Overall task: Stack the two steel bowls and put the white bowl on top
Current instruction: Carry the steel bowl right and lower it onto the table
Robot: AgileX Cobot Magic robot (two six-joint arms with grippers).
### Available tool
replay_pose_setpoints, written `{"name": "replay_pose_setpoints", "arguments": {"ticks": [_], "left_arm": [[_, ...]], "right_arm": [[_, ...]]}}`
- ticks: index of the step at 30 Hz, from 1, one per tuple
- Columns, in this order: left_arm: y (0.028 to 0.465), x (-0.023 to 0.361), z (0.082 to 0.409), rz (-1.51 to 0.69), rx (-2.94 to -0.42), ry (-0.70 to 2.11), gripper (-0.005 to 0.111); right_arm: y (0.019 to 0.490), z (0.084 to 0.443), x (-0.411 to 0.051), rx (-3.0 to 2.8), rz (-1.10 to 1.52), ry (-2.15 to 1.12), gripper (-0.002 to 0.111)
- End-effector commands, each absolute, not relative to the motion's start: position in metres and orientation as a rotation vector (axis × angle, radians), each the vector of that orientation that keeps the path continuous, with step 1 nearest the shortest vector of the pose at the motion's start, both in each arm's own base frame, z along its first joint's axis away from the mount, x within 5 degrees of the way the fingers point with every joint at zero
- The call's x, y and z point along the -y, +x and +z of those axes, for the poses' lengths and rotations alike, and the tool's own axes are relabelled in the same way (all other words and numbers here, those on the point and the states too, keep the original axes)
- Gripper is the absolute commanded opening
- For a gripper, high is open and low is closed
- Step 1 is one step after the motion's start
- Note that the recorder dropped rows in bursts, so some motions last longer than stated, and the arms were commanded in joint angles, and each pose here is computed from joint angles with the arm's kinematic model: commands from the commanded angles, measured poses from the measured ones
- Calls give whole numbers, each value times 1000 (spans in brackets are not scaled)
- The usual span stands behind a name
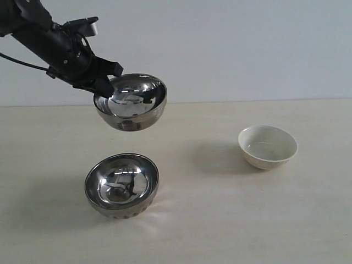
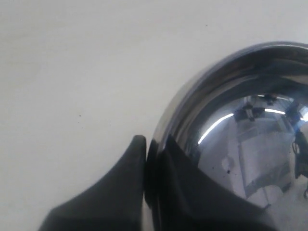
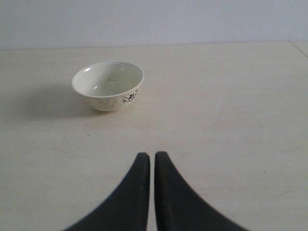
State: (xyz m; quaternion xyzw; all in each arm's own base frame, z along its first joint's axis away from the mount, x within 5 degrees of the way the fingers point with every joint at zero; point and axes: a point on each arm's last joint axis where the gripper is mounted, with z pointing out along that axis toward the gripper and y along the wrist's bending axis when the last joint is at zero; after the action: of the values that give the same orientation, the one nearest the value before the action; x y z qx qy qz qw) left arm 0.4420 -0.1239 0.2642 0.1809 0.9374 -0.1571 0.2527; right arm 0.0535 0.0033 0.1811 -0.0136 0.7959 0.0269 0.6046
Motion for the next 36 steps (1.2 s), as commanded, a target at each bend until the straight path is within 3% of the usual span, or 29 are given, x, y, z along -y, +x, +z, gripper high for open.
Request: {"name": "replay_pose_setpoints", "arguments": {"ticks": [1,17,29,36], "left_arm": [[425,131,286,-495,-2575,531,4],[385,221,287,-559,-2513,839,4],[368,233,251,-572,-2593,875,4],[359,256,246,-601,-2534,902,4]], "right_arm": [[53,182,-3,-1825,59,-33,0],[53,182,-3,-1825,59,-33,0],[53,182,-3,-1825,59,-33,0],[53,182,-3,-1825,59,-33,0]]}}
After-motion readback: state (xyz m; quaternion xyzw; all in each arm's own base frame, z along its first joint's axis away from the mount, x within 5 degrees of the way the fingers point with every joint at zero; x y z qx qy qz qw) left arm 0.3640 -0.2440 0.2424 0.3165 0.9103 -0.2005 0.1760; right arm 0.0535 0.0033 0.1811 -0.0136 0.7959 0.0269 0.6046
